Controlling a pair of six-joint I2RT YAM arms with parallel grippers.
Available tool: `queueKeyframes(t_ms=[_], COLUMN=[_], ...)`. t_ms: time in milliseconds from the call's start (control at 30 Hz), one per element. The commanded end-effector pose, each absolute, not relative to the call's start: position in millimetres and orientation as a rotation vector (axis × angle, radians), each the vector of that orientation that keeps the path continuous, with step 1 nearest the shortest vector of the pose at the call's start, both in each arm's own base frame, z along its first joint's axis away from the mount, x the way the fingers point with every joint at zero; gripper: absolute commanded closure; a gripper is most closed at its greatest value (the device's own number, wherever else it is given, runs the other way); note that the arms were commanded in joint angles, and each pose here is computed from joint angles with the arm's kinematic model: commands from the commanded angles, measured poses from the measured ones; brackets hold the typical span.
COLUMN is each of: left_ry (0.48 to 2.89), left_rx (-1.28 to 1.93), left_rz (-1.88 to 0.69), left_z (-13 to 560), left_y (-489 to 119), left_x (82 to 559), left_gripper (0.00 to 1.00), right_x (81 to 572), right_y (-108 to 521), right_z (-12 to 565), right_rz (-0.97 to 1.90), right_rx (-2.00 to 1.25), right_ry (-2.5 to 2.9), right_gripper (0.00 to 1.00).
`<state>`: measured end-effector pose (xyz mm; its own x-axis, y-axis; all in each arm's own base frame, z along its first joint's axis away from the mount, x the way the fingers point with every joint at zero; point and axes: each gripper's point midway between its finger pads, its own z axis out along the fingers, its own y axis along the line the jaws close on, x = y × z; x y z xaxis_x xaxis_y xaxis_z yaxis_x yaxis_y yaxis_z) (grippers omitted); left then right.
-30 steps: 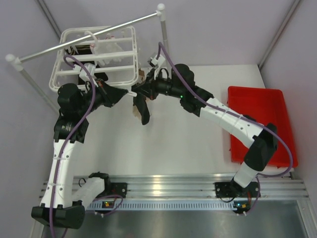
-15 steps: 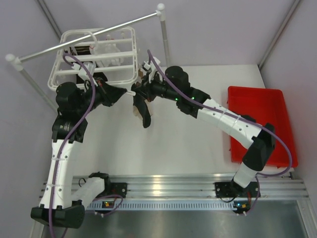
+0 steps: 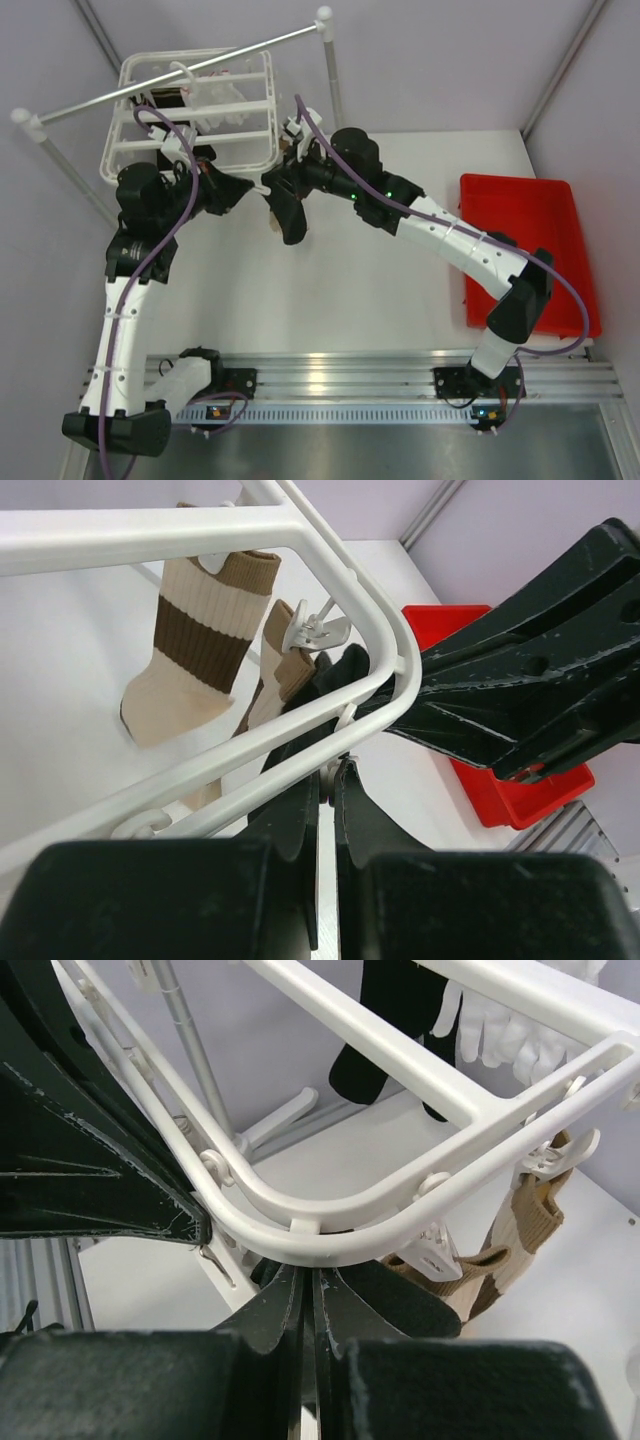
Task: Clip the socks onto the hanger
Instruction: Clamp the sock onto the hanger.
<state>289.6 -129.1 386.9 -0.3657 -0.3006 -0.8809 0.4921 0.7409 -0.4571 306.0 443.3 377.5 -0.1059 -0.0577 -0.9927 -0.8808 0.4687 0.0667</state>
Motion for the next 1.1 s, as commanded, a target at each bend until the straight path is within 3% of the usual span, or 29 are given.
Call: queueKeyframes(t_ms=[0,467,1067], left_ry=[1.735,1.701,1.717], left_rx=[0.148,0.191,0.181], left_rz=[-0.752,-0.762,-0.734], left_z=[400.0,409.5,404.5], left_y=[-119.5,-123.1,-119.4], left_x=[294.7,292.2,295.5], left_gripper=[1.00,1.00,1.00], right_x=[295.9,286.8,269.4], right_y=[450.7,454.5,454.6], right_z=[406.4,391.5,419.0], right_rz=[0.895,0.880,0.978], right_rx=[-0.840,-0.918,-0.909], right_ry=[1.460,1.471,1.398], right_gripper=[1.00,1.00,1.00])
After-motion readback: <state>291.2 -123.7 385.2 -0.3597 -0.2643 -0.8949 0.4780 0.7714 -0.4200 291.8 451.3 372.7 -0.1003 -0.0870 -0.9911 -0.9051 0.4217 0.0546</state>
